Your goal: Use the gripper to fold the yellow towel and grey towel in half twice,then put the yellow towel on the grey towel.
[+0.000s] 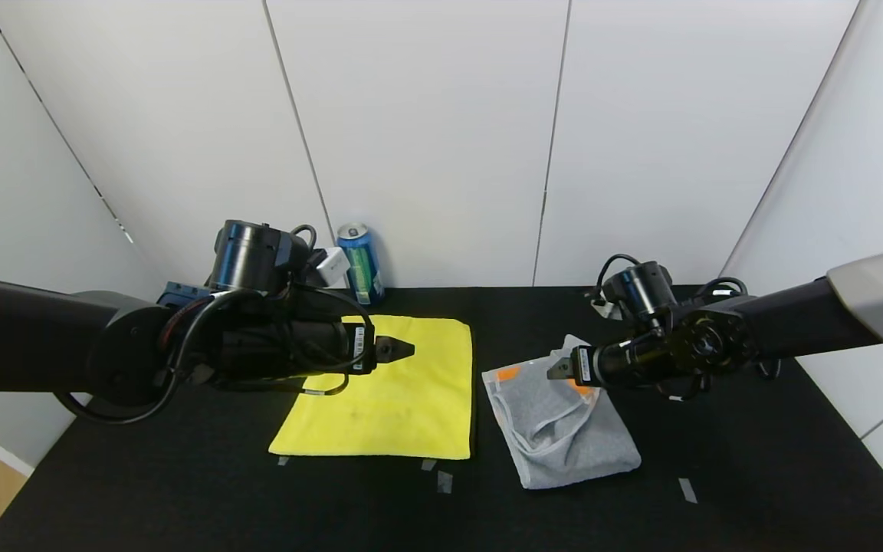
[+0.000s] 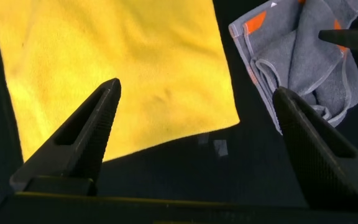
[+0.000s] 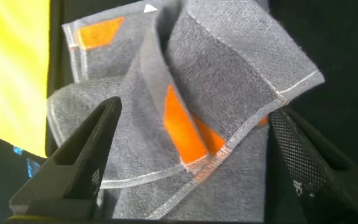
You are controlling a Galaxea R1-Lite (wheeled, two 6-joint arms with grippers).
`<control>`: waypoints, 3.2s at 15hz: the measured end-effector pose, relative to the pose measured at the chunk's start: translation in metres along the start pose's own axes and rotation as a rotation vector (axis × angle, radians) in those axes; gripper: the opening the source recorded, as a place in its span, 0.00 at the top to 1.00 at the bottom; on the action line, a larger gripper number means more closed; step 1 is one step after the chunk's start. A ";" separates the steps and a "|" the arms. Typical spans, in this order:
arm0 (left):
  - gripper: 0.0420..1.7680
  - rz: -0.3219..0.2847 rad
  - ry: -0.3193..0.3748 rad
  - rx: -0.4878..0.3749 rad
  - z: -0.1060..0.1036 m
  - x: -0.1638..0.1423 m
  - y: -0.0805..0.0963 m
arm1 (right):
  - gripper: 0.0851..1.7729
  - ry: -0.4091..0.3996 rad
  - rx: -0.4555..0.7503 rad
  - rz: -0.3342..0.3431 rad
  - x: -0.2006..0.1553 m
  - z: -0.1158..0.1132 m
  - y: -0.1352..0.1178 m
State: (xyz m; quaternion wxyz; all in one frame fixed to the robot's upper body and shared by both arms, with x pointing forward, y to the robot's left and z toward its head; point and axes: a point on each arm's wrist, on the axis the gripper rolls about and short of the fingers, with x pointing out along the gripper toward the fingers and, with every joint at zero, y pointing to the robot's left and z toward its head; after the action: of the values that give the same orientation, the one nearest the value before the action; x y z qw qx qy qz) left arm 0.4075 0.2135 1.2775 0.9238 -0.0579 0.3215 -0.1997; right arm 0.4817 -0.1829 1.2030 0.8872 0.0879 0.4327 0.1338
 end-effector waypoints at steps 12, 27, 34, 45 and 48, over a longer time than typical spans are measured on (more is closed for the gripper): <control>0.03 0.001 -0.003 -0.001 0.001 -0.001 0.000 | 0.04 -0.052 -0.078 0.098 -0.019 0.005 0.051; 0.03 0.001 -0.005 0.001 0.001 -0.002 0.000 | 0.04 -0.123 -0.081 0.242 0.000 0.015 0.121; 0.03 0.004 -0.010 -0.001 0.002 -0.003 0.001 | 0.04 -0.123 -0.088 0.250 -0.030 0.018 0.127; 0.03 0.116 -0.096 0.013 0.023 -0.028 0.044 | 0.04 0.041 -0.173 0.269 -0.046 -0.026 0.172; 0.03 0.162 -0.057 -0.027 0.022 -0.036 0.060 | 0.04 0.089 -0.183 0.229 -0.029 -0.037 0.172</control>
State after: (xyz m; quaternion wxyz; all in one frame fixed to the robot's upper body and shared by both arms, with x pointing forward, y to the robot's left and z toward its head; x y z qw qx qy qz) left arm 0.4150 0.2821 1.3011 0.9448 -0.0498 0.3014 -0.1183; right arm 0.4077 -0.0270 1.2493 0.8502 0.0497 0.4449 0.2769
